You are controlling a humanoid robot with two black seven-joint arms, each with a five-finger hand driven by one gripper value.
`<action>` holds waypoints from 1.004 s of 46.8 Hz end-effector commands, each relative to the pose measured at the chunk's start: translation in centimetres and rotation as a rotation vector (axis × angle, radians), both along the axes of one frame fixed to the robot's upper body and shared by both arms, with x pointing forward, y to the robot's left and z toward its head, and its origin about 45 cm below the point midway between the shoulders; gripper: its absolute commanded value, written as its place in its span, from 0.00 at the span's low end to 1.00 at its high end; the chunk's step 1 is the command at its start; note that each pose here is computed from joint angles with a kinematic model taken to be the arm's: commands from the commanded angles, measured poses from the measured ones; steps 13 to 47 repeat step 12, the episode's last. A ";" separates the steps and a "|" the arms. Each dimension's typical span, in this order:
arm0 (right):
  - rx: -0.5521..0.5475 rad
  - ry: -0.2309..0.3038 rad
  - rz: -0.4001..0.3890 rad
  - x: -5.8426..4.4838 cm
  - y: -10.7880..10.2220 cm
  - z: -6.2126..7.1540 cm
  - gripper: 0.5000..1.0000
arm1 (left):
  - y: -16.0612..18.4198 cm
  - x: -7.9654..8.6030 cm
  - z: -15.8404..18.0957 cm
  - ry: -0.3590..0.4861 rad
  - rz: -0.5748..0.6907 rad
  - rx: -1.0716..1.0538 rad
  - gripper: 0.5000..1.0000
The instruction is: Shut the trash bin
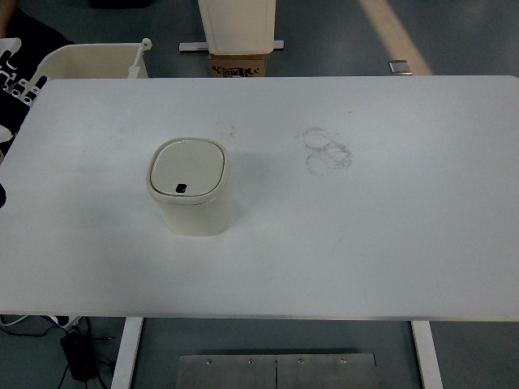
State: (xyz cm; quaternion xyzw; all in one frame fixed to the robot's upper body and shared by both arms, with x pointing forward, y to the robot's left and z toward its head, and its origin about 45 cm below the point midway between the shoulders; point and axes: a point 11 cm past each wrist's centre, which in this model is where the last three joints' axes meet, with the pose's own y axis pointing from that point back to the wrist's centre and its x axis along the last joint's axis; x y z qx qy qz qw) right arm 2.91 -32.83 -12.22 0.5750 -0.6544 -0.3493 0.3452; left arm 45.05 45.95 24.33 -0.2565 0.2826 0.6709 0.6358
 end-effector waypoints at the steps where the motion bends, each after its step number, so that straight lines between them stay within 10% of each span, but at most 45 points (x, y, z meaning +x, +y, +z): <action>1: 0.000 0.000 -0.001 0.0 0.0 0.0 0.98 | 0.1 -0.4 -0.9 0.018 0.003 -0.003 1.00; 47: 0.000 0.000 0.000 0.0 0.0 0.0 0.98 | 0.3 -1.3 -2.5 0.050 0.009 -0.003 1.00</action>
